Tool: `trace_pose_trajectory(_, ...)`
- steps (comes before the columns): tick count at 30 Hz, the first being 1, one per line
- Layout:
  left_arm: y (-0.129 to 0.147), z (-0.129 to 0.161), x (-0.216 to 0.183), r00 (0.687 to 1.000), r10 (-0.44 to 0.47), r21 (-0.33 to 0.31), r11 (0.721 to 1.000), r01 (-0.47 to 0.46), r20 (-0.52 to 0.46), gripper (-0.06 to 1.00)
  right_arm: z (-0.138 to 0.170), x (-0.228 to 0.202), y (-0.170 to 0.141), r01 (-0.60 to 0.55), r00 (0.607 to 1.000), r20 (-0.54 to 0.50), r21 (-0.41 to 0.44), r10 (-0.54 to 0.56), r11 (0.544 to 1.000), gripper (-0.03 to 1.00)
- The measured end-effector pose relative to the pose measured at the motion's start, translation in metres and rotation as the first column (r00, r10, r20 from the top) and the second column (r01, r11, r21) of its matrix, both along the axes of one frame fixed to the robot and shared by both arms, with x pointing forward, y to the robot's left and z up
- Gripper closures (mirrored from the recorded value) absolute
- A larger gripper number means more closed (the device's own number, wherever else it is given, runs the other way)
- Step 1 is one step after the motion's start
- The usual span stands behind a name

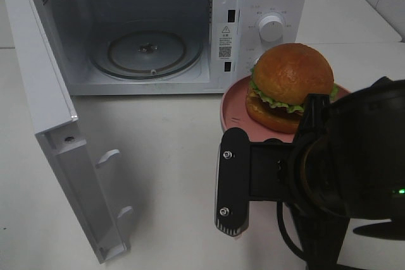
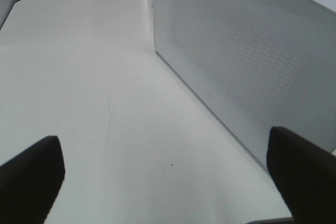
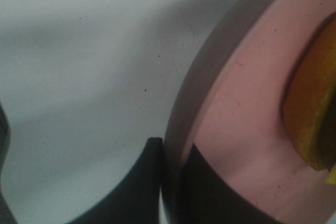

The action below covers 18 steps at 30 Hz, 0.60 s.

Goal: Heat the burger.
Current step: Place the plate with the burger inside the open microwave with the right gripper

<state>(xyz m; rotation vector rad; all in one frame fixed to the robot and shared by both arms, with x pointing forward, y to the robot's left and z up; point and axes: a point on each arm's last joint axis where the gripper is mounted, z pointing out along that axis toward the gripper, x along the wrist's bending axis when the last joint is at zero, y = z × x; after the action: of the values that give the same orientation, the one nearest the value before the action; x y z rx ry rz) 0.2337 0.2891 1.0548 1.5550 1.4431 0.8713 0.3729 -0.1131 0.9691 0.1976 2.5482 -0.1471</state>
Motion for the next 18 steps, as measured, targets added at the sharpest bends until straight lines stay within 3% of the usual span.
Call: trace_pose_trajectory(18, 0.0, 0.0, 0.0, 1.0, 0.0, 0.0, 1.0, 0.0, 0.0, -0.05, -0.001, 0.0, 0.013, -0.27, 0.963, -0.022, -0.002, 0.269, 0.963, 0.9)
